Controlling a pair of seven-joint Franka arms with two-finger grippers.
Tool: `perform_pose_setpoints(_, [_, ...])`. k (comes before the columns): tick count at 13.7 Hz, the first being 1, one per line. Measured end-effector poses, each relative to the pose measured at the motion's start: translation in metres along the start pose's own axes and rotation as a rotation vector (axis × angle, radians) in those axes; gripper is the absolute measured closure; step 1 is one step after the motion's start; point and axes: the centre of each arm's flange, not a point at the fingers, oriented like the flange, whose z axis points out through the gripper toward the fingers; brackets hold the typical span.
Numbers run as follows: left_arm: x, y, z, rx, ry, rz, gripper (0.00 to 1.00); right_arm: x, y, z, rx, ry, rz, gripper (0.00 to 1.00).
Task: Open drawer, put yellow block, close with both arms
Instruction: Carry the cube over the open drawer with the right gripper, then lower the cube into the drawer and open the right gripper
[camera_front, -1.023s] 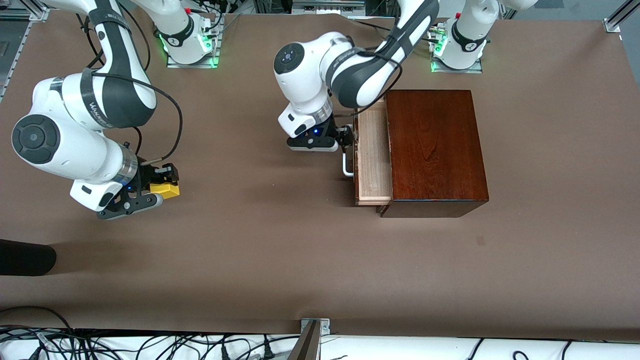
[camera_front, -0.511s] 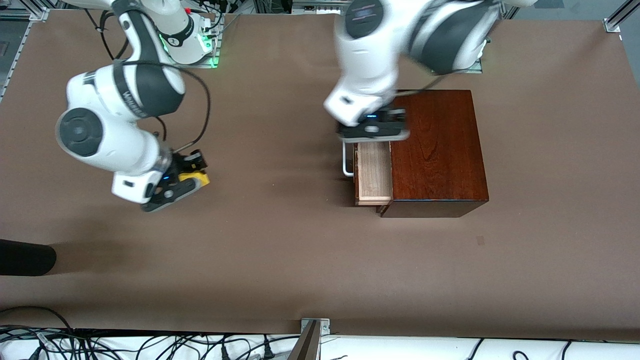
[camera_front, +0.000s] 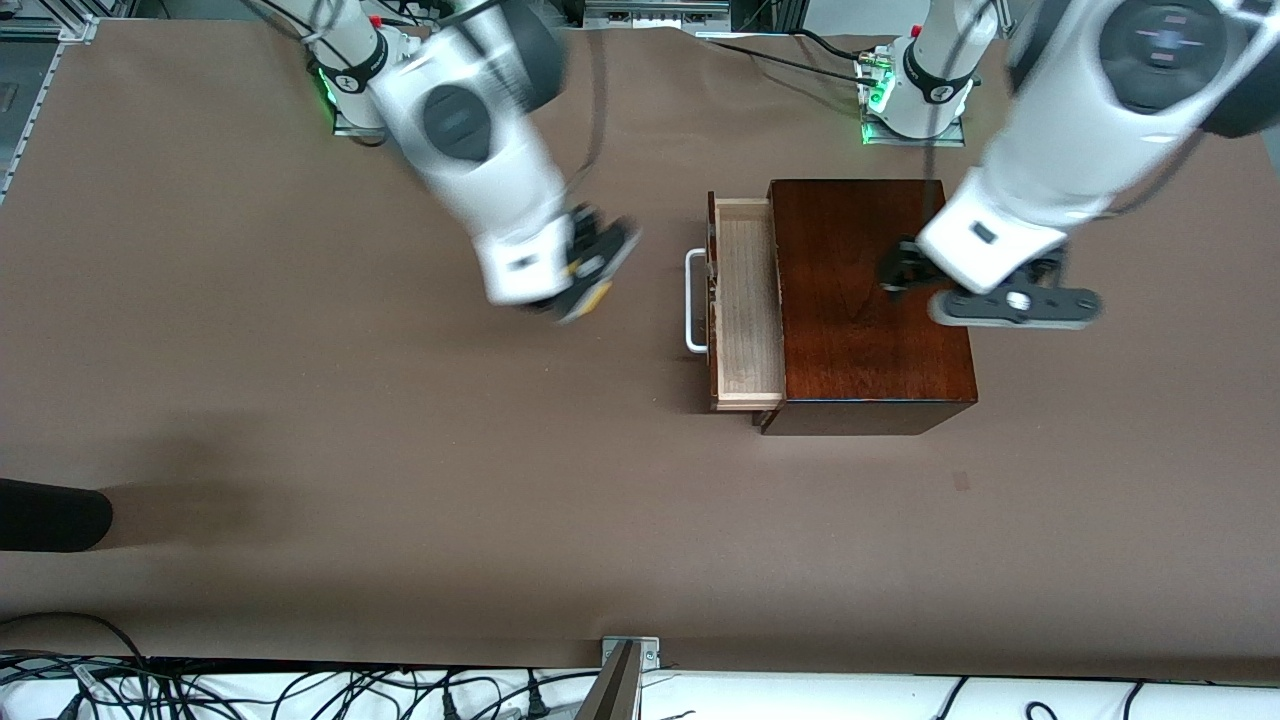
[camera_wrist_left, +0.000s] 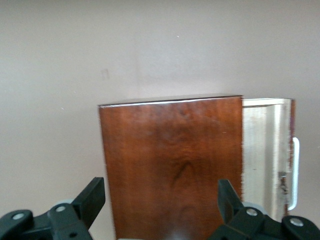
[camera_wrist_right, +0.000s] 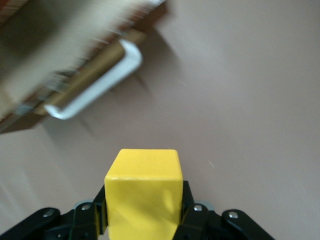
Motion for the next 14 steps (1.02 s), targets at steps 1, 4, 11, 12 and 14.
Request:
perform_pose_setpoints(1, [0.0, -0.018, -0.003, -0.014, 0.0, -0.004, 0.0, 0.018, -0.041, 0.01, -0.027, 0.002, -0.085, 0.44])
perform_pose_setpoints(4, [-0.012, -0.079, -0.008, -0.056, 0.015, -0.021, 0.0, 0.065, -0.146, 0.037, -0.123, 0.008, -0.308, 0.44])
perform_pose_setpoints(11, [-0.05, -0.136, 0.019, -0.06, 0.08, -0.072, 0.0, 0.1, -0.17, 0.1, -0.163, 0.007, -0.573, 0.44])
perform_pose_setpoints(12, [-0.048, -0.135, 0.024, -0.06, 0.074, -0.07, 0.0, 0.1, -0.168, 0.109, -0.17, -0.006, -0.581, 0.44])
perform_pose_setpoints(14, [-0.045, -0.134, 0.03, -0.06, 0.065, -0.068, 0.0, 0.099, -0.166, 0.126, -0.17, -0.028, -0.59, 0.44])
